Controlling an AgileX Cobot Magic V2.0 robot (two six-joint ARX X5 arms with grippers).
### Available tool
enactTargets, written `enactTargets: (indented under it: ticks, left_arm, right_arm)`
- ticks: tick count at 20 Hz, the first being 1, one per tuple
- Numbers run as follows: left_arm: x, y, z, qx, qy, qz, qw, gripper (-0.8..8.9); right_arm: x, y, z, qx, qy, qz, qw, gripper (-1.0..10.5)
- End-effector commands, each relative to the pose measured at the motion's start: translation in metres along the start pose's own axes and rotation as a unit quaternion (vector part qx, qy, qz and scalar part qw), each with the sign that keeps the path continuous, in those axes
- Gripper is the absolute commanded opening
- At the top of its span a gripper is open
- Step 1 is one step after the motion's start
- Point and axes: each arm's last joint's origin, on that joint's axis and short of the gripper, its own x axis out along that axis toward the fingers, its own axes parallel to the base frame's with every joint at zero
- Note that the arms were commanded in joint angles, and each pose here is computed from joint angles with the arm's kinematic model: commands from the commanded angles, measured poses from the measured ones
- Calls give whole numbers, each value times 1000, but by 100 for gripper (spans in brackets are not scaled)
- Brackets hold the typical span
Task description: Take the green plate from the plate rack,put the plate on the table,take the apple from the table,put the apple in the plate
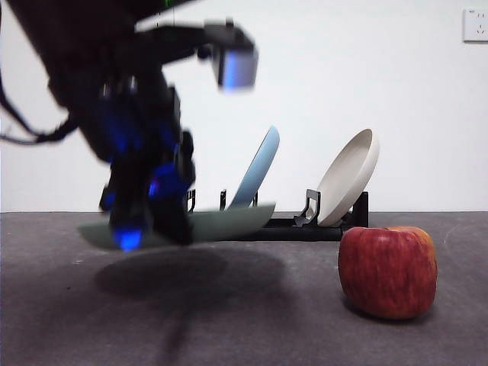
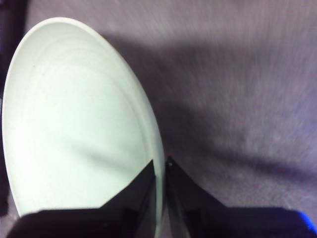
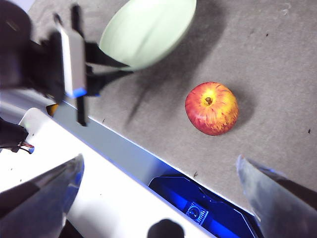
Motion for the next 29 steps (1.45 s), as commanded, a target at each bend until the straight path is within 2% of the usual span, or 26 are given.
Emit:
enactTargets:
  ticks: [1, 5, 7, 10, 11, 13, 14, 17, 22, 26, 28, 29]
  left_arm:
    - [15, -14, -1, 23, 14, 4, 1000, -5]
    - [35, -33, 2, 65, 40, 12, 997, -5]
    - [40, -39, 5, 71, 43, 28, 996, -6]
    - [45, -45, 5, 77, 49, 15, 996, 8]
    - [45, -46, 4, 73, 50, 7, 996, 59]
    - [44, -46, 4, 64, 51, 7, 997, 241]
    - [44, -46, 4, 62, 51, 8, 997, 295]
    - [44, -45, 4, 61, 51, 11, 997, 298]
    - [29, -32, 11, 40, 40, 43, 998, 387]
    - [-4, -12, 16, 21, 19, 53, 998, 387]
    - [-30, 4, 20, -17, -1, 64, 998, 387]
    - [-49, 14, 22, -53, -14, 70, 996, 387]
  right_arm:
    - [0, 1, 0, -2, 0, 2, 1000, 678]
    - [0, 1, 0, -2, 0, 2, 1000, 679]
    - [0, 1, 0, -2, 0, 2, 1000, 679]
    - [0, 1, 0, -2, 0, 2, 1000, 679]
    - [0, 1, 0, -2, 0, 3, 1000, 678]
    - [0, 1, 0, -2, 0, 2, 1000, 678]
    - [0, 1, 0, -2, 0, 3, 1000, 678]
    - [0, 1, 0, -2, 0, 3, 1000, 679]
    - [0, 1, 0, -2, 0, 3, 1000, 679]
    - [0, 1, 1, -2, 0, 2, 1000, 679]
    - [0, 0, 2, -2, -4, 2, 1000, 679]
    - [1, -1, 4, -1, -5, 2, 1000, 680]
